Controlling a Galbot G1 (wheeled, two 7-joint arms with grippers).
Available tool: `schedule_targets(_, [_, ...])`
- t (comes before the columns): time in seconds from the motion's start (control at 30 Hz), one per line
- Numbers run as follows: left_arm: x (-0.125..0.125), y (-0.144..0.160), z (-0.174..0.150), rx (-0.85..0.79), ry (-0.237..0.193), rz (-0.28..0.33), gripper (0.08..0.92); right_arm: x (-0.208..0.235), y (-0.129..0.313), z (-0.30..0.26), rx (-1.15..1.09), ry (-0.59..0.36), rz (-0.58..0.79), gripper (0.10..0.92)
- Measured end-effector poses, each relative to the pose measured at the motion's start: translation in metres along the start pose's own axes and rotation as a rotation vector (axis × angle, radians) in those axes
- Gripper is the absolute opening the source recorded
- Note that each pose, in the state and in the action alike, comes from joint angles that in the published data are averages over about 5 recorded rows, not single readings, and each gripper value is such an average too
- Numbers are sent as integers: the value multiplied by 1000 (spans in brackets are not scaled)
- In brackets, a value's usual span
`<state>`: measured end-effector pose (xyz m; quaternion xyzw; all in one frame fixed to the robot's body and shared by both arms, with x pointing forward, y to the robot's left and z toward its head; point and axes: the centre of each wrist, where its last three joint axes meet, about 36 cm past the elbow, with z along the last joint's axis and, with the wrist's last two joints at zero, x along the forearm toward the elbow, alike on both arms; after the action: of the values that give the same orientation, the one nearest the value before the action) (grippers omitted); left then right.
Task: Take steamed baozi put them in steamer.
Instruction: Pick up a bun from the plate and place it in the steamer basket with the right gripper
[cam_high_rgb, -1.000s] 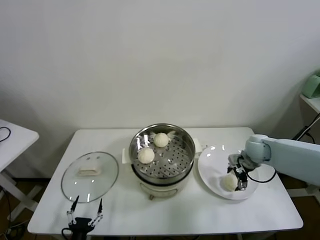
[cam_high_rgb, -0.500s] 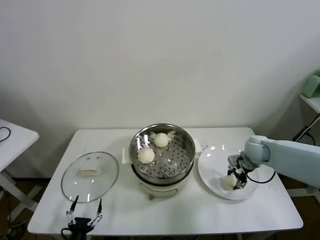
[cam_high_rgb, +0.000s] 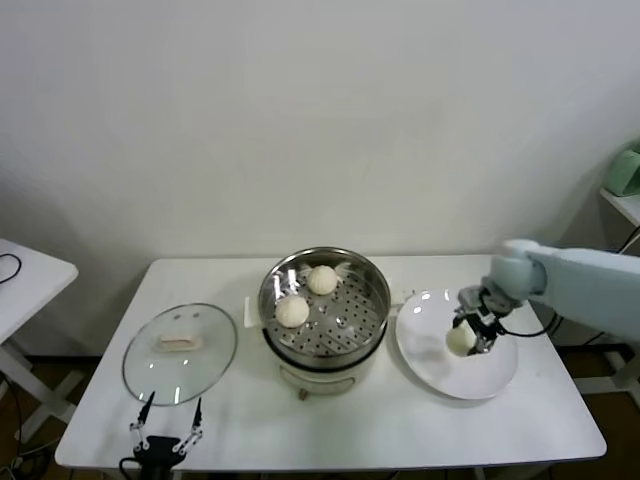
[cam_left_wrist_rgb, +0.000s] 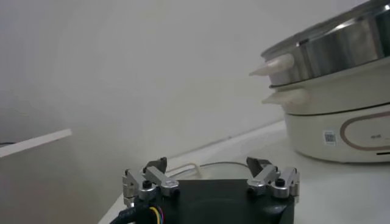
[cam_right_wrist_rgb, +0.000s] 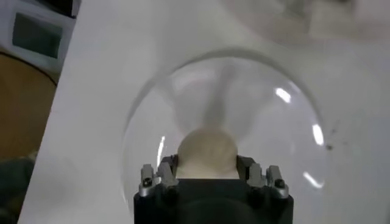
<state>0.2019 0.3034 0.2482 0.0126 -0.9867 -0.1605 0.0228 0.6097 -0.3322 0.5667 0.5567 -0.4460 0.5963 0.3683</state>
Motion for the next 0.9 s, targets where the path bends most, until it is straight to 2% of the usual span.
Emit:
schedule_targets(0.3, [3,0,0,-3,2,3,823,119,-41,-42,173,-47,80,647])
schedule_targets(0.47, [1,0,-1,-3,-2,6,823,163,-51,-84,326,-71,108,667])
schedule_targets(0.7, [0,-3,0,-3,-4,13,823,184,-55,-155,614,-65,110,666])
schedule_targets(0.9, [-1,-4,0,-5,-4,14,823,166,-57,-207,831,-45,98,661])
